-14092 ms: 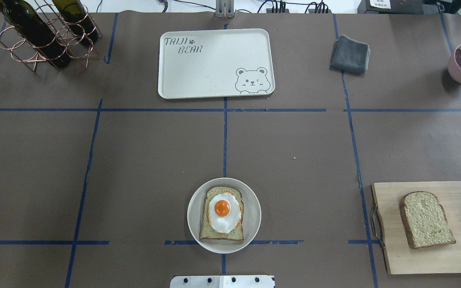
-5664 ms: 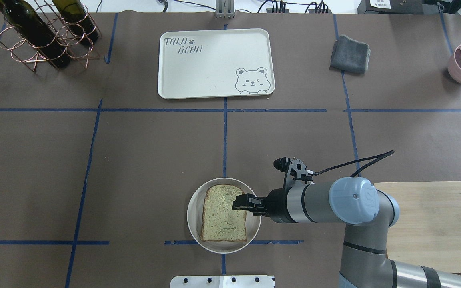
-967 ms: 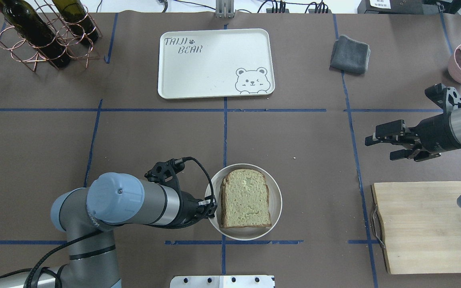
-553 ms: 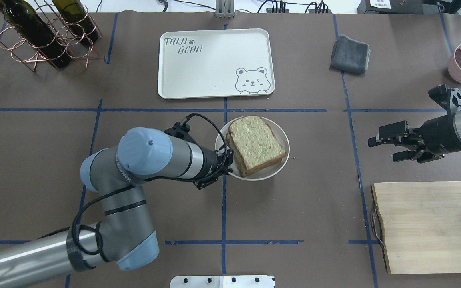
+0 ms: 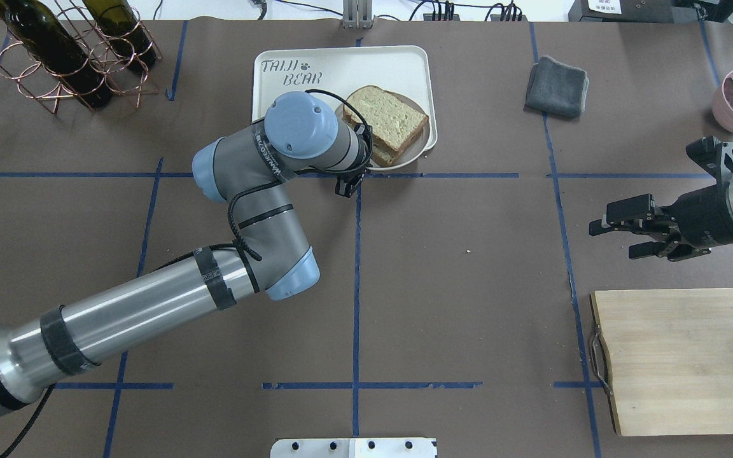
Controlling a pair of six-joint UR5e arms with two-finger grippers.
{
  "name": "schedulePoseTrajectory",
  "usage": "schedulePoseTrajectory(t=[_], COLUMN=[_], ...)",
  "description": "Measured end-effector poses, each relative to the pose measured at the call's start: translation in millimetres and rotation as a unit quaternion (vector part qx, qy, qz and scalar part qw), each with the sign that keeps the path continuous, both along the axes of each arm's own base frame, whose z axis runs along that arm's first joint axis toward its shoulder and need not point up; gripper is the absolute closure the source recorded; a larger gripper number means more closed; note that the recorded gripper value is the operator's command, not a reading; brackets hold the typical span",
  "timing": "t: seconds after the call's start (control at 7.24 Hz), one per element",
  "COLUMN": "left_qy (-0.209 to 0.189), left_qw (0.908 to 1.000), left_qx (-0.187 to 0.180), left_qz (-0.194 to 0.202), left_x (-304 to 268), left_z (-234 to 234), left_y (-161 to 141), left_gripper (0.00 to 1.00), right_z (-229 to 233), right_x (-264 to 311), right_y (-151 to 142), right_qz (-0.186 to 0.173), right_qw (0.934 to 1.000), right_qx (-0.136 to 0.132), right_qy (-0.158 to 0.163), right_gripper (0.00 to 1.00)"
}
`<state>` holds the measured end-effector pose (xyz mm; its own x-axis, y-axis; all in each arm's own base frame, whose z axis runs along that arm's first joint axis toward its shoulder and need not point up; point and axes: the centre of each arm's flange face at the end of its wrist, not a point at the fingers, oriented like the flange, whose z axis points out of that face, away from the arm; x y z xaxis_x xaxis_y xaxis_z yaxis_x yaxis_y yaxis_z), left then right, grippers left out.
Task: Make sandwich and place on tray
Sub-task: 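Carry the plate with the left gripper onto the bear tray, then release the plate and withdraw the left gripper from the tray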
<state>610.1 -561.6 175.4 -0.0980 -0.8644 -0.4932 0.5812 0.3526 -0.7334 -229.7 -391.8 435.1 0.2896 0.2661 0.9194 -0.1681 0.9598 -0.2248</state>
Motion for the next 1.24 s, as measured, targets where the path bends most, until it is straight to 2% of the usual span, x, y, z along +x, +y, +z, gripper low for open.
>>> schedulePoseTrajectory(t=[0.28, 0.55, 0.69, 0.83, 0.97, 1.11, 1.24], left_qy=[-0.009, -0.007, -0.017, -0.024, -0.029, -0.035, -0.035], left_qw=[0.9993, 0.9989, 0.9984, 0.998, 0.9975, 0.9966, 0.9954], left_qx=[0.001, 0.019, 0.032, 0.042, 0.055, 0.071, 0.088], left_qz=[-0.036, -0.042, -0.044, -0.041, -0.033, -0.024, -0.015], left_x=[-3.6, 2.1, 3.8, 4.3, 4.7, 3.3, -5.1], left_z=[10.2, 29.1, 37.2, 40.7, 41.2, 41.5, 46.2], left_y=[-37.0, -51.7, -55.7, -57.2, -56.4, -53.7, -46.6], left_gripper=[1.0, 0.97, 0.89, 0.75, 0.5, 0.46, 0.49], right_z=[-2.4, -2.4, -2.6, -2.3, -1.5, -0.7, 0.0], right_x=[0.7, 0.8, 0.6, 0.6, 0.6, 0.5, -0.1], right_y=[1.5, 1.6, 1.4, 1.2, 1.1, 0.7, 0.0], right_qz=[0.0, 0.0, 0.0, 0.001, 0.001, 0.001, 0.001], right_qw=[1.0, 1.0, 1.0, 1.0, 1.0, 1.0, 1.0], right_qx=[0.002, 0.002, 0.002, 0.002, 0.002, 0.001, 0.001], right_qy=[-0.001, -0.001, -0.001, -0.001, 0.0, 0.0, 0.001], right_gripper=[0.0, 0.0, 0.0, 0.0, 0.0, 0.0, 0.0])
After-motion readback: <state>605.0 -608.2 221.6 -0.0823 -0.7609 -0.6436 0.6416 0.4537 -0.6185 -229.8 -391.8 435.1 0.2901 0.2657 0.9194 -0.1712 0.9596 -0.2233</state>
